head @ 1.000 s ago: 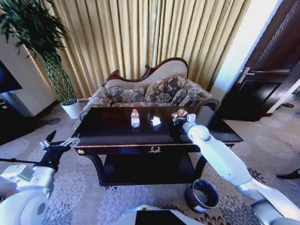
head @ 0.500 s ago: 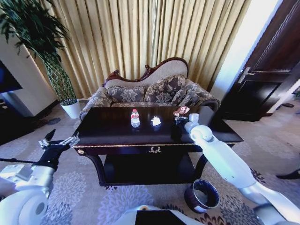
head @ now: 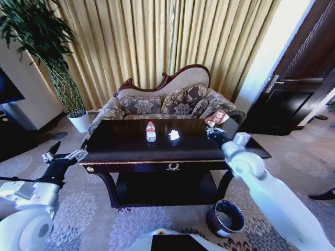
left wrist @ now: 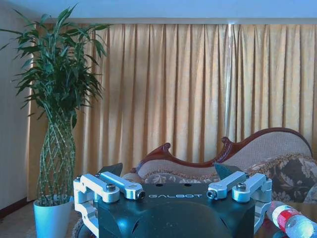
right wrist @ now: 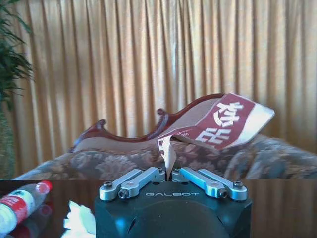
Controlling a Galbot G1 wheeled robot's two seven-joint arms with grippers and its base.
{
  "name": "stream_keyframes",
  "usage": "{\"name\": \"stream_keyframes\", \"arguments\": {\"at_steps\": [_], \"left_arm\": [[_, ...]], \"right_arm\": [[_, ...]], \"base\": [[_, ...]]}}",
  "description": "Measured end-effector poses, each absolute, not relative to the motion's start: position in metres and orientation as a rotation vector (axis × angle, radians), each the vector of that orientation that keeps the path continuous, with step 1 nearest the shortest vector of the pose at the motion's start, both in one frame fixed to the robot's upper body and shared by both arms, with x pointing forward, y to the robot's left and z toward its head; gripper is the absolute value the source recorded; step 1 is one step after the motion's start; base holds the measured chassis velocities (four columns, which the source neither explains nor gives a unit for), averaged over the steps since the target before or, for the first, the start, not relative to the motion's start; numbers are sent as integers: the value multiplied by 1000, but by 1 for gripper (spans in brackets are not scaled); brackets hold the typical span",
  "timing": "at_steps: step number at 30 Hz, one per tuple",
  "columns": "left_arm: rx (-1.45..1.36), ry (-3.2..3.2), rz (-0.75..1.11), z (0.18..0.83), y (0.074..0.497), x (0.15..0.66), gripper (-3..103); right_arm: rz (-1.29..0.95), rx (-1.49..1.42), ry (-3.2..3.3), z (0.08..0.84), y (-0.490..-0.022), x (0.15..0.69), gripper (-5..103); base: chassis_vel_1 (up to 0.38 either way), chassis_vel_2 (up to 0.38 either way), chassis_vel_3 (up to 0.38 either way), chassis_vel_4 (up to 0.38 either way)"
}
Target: Move to the front of the table and place the trash on the table into the trash bin.
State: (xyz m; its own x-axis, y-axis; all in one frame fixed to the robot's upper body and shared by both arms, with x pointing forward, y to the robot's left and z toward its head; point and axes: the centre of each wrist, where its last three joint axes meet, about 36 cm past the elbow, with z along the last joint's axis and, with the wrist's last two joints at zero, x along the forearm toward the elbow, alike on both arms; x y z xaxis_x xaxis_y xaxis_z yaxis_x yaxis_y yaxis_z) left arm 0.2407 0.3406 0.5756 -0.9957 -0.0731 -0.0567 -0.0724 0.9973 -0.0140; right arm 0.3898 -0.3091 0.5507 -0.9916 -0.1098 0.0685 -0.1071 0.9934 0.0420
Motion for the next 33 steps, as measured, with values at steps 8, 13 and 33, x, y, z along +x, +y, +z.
{"name": "stream_keyframes", "arguments": {"at_steps": [8,13,33], "left_arm": [[-87,3083,-19,580,343,243,100],[-80,3086,-24,581,343,243,100],[-57,3084,-50,580,342,243,100]], "right_arm": [[-16,117,-3076,549,-306,352,1],[-12,136,-3099,556,-308,326,1],[-50,170,-3072,556,-294,285,1]], "base": [[0,0,0,0],[0,0,0,0],[13,-10,-14,10]]}}
